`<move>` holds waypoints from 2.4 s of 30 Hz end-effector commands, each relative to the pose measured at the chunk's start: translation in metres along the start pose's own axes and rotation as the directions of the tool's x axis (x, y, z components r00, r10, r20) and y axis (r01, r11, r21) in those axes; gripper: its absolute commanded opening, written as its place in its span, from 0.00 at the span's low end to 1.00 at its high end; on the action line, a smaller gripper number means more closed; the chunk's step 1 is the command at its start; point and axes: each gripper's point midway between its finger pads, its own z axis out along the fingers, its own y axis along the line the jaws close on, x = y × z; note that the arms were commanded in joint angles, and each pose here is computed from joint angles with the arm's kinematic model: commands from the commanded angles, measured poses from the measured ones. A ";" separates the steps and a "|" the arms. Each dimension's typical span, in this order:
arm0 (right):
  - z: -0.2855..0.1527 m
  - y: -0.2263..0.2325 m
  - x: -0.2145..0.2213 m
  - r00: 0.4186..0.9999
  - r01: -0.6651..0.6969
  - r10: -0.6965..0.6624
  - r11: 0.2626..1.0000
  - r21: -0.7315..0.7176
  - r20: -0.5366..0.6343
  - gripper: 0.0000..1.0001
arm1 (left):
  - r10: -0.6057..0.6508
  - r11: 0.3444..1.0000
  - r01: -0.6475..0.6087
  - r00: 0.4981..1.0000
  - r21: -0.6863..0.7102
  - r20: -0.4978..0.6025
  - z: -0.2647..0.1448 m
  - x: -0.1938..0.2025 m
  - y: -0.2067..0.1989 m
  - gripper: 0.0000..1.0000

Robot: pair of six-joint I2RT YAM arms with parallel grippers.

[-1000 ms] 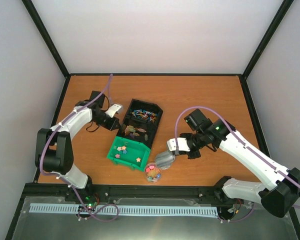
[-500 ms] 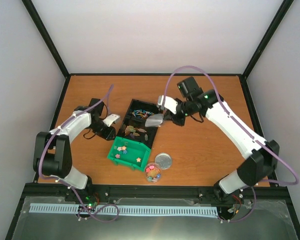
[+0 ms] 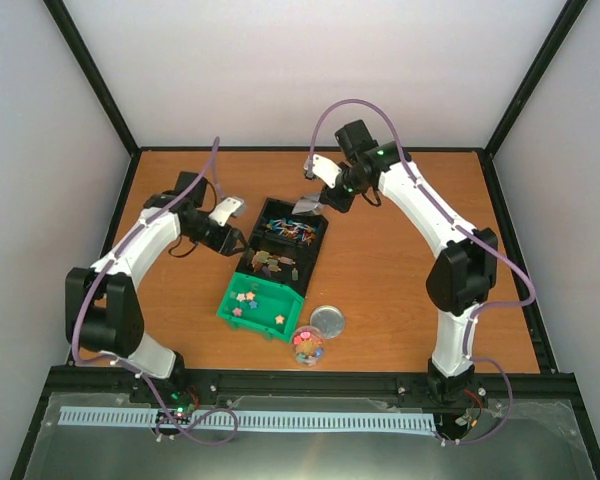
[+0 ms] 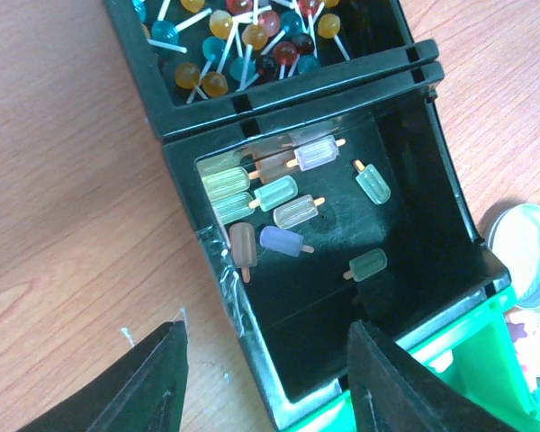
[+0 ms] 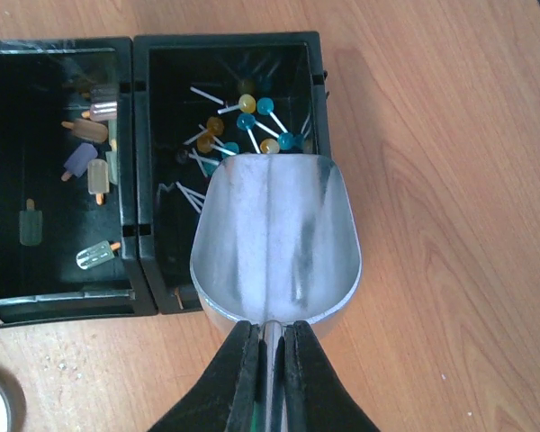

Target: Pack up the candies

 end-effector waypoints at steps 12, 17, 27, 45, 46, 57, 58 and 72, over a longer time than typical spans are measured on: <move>0.031 -0.001 0.026 0.974 0.086 -0.086 0.996 -0.011 -0.211 0.03 | 0.024 0.995 -0.037 0.991 -0.096 -0.130 0.047 -0.002 0.010 0.30; 0.022 0.001 0.032 0.968 0.094 -0.092 0.996 0.000 -0.235 0.03 | 0.048 0.983 -0.079 0.983 -0.168 -0.180 0.037 0.012 0.018 0.15; 0.026 0.021 0.043 0.926 0.178 -0.172 0.984 -0.014 -0.337 0.03 | 0.082 0.981 -0.118 0.972 -0.156 -0.219 0.027 0.039 0.010 0.03; 0.077 0.021 0.054 0.847 0.227 -0.249 0.968 -0.104 -0.469 0.03 | 0.027 0.999 -0.029 0.995 -0.026 -0.092 0.038 -0.008 -0.008 0.45; 0.078 0.023 0.055 0.849 0.221 -0.248 0.969 -0.113 -0.467 0.03 | 0.021 1.000 -0.022 0.996 -0.010 -0.088 0.041 -0.009 -0.009 0.45; 0.106 0.047 0.052 0.928 0.117 -0.191 0.964 -0.238 -0.320 0.03 | -0.009 1.000 0.011 0.989 0.015 -0.148 0.072 -0.009 0.003 0.19; 0.109 0.047 0.051 0.937 0.105 -0.177 0.964 -0.243 -0.300 0.03 | -0.008 1.000 0.011 0.988 0.015 -0.151 0.073 -0.008 0.004 0.16; 0.150 0.055 0.037 0.994 -0.020 -0.011 0.955 -0.297 -0.104 0.03 | 0.000 1.000 0.005 0.982 0.026 -0.188 0.085 -0.005 0.005 0.01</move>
